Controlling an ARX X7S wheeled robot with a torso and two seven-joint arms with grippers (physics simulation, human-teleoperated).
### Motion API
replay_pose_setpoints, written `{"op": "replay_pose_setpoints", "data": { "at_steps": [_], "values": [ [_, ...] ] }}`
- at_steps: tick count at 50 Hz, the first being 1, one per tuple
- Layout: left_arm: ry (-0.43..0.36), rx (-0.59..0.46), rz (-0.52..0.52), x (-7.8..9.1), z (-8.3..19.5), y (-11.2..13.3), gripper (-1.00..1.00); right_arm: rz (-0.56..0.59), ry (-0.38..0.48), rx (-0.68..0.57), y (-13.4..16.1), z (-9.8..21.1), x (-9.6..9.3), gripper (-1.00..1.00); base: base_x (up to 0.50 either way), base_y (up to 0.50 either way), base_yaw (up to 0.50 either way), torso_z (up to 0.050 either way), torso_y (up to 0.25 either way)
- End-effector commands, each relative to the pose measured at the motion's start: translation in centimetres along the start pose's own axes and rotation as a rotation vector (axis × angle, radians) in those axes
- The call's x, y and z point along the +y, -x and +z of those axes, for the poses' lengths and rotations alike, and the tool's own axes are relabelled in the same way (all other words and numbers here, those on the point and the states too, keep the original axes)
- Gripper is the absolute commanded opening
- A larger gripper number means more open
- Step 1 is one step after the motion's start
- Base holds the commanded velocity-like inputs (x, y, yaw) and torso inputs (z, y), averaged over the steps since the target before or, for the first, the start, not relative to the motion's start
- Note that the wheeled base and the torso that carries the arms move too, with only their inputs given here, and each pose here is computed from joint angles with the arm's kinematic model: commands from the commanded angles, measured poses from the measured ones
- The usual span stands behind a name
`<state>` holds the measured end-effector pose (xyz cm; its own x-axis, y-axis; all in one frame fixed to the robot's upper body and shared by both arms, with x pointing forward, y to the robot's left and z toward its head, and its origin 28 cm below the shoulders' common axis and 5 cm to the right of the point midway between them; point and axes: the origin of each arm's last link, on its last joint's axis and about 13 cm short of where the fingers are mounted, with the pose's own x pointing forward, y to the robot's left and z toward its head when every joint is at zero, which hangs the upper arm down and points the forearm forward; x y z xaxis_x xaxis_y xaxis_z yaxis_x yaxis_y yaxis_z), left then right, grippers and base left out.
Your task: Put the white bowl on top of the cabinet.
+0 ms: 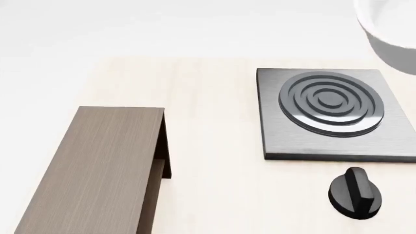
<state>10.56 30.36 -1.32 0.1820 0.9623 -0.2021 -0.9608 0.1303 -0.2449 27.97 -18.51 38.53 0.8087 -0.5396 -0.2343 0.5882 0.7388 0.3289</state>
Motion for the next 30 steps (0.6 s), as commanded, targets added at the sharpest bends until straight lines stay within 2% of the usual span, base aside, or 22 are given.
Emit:
{"op": "replay_pose_setpoints", "data": {
  "at_steps": [1, 19, 30],
  "values": [
    [0.001, 0.0, 0.0, 0.0, 0.0, 0.0, 1.0, 0.059, -0.002, -0.042, 0.8, 1.8, 1.7, -1.0, 0.0, 0.0, 0.0, 0.0, 0.0],
    [0.006, 0.005, 0.001, 0.0, 0.0, -0.1, 1.0, 0.169, 0.038, -0.017, 1.1, 1.4, 4.7, -1.0, 0.0, 0.0, 0.0, 0.001, 0.001],
    [0.005, 0.003, 0.001, 0.0, 0.0, 0.0, 1.0, 0.22, 0.095, 0.014, 0.7, -0.3, 6.5, -1.0, 0.0, 0.0, 0.0, 0.0, 0.001]
  ]
}}
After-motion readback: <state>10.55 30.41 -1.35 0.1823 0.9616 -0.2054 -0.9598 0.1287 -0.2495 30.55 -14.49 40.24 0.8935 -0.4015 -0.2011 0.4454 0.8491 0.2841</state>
